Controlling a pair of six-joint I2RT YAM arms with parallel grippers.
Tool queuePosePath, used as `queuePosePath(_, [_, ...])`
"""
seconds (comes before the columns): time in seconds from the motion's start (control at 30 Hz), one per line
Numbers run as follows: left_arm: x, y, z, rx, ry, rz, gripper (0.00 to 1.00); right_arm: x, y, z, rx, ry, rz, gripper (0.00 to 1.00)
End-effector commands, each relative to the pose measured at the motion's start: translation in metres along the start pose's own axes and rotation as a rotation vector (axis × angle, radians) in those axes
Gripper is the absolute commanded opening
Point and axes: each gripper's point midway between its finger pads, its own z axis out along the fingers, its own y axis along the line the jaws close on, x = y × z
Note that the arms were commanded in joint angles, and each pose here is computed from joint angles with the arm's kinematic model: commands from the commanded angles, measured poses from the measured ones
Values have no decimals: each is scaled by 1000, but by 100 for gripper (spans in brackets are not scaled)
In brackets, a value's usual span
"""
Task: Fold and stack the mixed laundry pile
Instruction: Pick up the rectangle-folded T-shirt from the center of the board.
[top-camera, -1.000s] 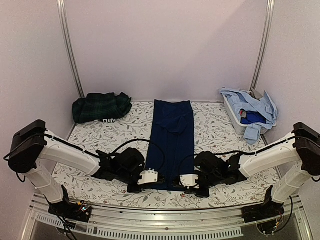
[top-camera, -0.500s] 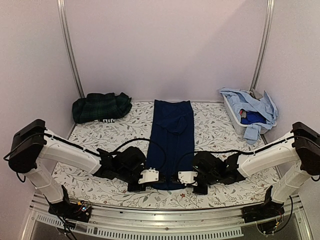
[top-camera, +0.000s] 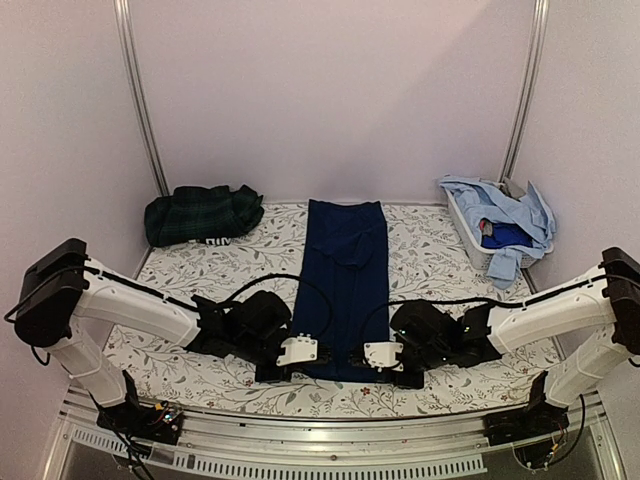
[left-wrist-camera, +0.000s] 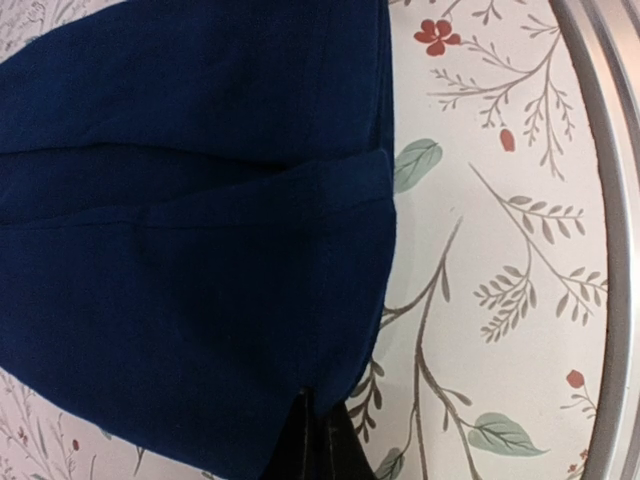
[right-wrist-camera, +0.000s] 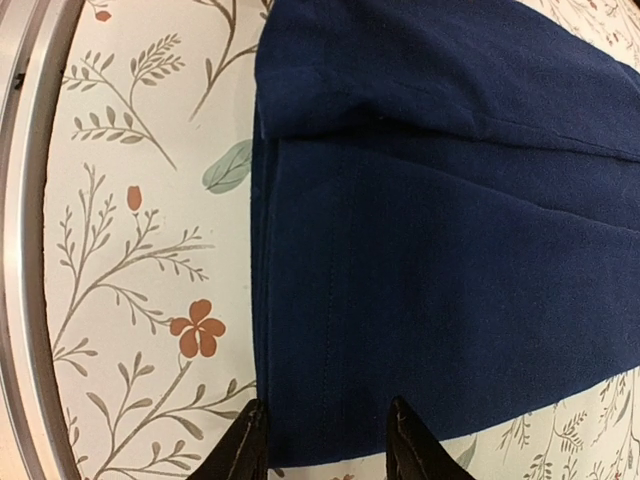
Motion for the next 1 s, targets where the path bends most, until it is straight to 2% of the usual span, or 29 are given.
queuePosePath(0.0, [-9, -3, -3, 16, -20, 1, 0, 14, 11, -5, -36, 13, -16, 41])
queuePosePath(0.43, [-4, -7, 0, 30, -9, -1, 0, 21, 29, 6, -122, 22, 3, 37])
queuePosePath(0.7, [-1, -6, 1, 22, -3, -12, 0, 34, 30, 27, -148, 145, 41, 21])
queuePosePath(0.87, [0, -3, 0, 4, -4, -12, 0, 39, 26, 28, -119, 167, 56, 0])
queuePosePath(0.97, [-4, 0, -2, -7, -17, -14, 0, 31, 16, 26, -84, 157, 83, 0])
